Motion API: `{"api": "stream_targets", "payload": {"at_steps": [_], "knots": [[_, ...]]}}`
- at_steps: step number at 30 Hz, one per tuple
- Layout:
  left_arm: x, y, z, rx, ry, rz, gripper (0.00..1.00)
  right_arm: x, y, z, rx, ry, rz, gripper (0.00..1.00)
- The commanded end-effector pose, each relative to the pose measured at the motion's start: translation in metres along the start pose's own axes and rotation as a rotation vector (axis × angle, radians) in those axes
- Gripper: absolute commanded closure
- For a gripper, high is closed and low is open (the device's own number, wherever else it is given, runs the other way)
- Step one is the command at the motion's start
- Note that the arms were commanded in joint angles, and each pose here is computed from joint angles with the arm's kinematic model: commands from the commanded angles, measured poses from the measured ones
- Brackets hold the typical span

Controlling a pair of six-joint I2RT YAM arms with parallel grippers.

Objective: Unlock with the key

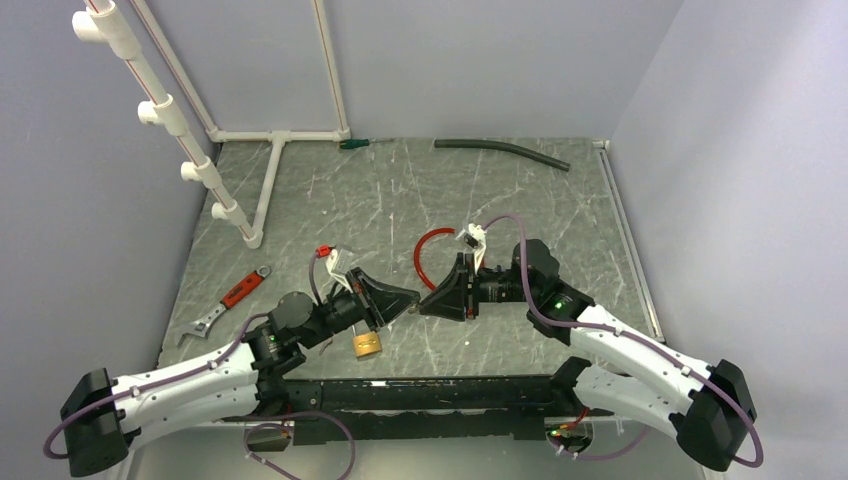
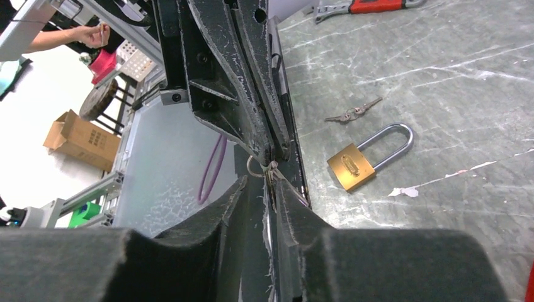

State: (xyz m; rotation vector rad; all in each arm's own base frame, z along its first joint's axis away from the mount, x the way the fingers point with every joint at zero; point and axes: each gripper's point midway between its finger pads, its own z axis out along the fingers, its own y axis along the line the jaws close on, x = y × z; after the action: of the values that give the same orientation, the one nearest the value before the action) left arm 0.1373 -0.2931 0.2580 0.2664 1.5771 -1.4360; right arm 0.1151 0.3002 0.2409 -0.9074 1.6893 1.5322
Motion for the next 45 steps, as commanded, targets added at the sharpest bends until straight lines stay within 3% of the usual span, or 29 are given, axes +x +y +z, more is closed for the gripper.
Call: {"api": "stream_targets", "payload": {"at_steps": [1,4,11,17,25,28,31,33,35,39,45], "knots": [[-0.028,-0.027,0.005,0.082,-0.075,0.002,1.00,-0.018,0.020,0.000,-0.079,-0.039,-0.072,0.80],[-0.028,-0.027,0.006,0.085,-0.076,0.001,1.00,-0.017,0.020,-0.001,-0.079,-0.037,-0.072,0.87],[-0.027,-0.026,0.008,0.090,-0.080,-0.002,1.00,-0.015,0.021,0.000,-0.095,-0.025,-0.069,0.87],[-0.028,-0.026,0.008,0.092,-0.089,-0.002,1.00,-0.012,0.022,-0.001,-0.105,-0.015,-0.070,1.00],[-0.022,-0.020,0.006,0.067,-0.069,0.008,0.98,-0.017,0.012,-0.002,-0.022,-0.018,-0.055,1.00],[-0.010,-0.015,0.004,0.048,0.000,0.039,0.69,-0.015,-0.009,-0.001,0.115,0.058,0.006,1.00],[-0.002,-0.010,-0.003,0.026,0.045,0.057,0.22,-0.009,-0.023,-0.003,0.218,0.148,0.073,1.00],[0.000,-0.007,-0.009,0.015,0.052,0.066,0.08,-0.005,-0.029,-0.006,0.275,0.191,0.114,1.00],[0.003,-0.004,-0.014,0.009,0.061,0.084,0.07,-0.005,-0.028,-0.009,0.298,0.203,0.135,1.00],[0.010,0.003,-0.023,0.012,0.063,0.130,0.20,-0.003,-0.013,-0.011,0.268,0.239,0.152,1.00],[0.025,-0.002,-0.024,0.075,0.162,0.216,0.30,0.011,0.022,-0.010,0.149,0.361,0.184,1.00]]}}
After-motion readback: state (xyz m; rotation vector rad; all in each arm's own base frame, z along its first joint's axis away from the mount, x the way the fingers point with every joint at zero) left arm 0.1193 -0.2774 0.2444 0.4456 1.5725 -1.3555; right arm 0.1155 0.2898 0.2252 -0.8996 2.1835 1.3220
